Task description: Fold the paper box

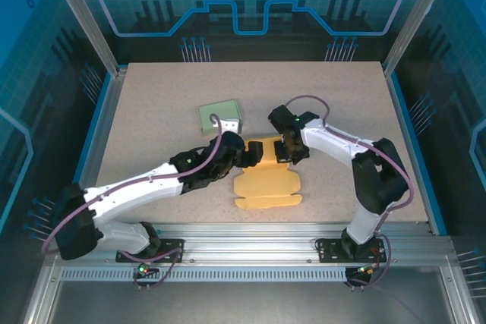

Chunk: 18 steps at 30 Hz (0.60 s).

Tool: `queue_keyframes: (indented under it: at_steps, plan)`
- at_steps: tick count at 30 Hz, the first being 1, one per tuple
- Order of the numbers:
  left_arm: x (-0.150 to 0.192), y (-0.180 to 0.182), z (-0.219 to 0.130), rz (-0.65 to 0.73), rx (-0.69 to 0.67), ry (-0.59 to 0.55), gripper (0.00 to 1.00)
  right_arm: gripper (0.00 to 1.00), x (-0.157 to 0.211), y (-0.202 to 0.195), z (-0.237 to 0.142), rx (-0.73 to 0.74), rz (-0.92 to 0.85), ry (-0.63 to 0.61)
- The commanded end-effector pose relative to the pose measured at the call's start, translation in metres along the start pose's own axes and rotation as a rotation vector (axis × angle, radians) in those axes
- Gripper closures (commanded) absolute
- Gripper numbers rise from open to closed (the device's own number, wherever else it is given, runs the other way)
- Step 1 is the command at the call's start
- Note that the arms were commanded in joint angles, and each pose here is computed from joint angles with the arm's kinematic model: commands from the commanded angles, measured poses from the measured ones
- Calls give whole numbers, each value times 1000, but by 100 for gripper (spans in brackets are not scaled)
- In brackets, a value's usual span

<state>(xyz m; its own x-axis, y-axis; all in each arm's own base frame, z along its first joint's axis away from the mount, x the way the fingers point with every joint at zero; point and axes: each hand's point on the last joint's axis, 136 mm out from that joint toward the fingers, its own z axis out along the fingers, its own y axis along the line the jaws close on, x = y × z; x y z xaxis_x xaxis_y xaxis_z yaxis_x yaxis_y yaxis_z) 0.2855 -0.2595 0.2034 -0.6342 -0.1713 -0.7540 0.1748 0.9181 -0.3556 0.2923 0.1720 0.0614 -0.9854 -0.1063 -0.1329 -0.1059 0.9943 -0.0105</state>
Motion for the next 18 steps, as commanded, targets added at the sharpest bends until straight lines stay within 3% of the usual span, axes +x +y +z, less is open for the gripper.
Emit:
queue_keyframes:
  at_steps: [1, 8, 18]
  plan:
    - [-6, 14, -12, -13, 12, -17, 7, 96, 27, -11, 1, 47, -108, 175]
    - [-7, 46, -19, -101, 22, -24, 7, 94, 12, -25, 10, 195, -143, 238]
    - [-1, 59, -16, -111, 9, -25, 6, 98, -30, -39, 59, 477, -266, 294]
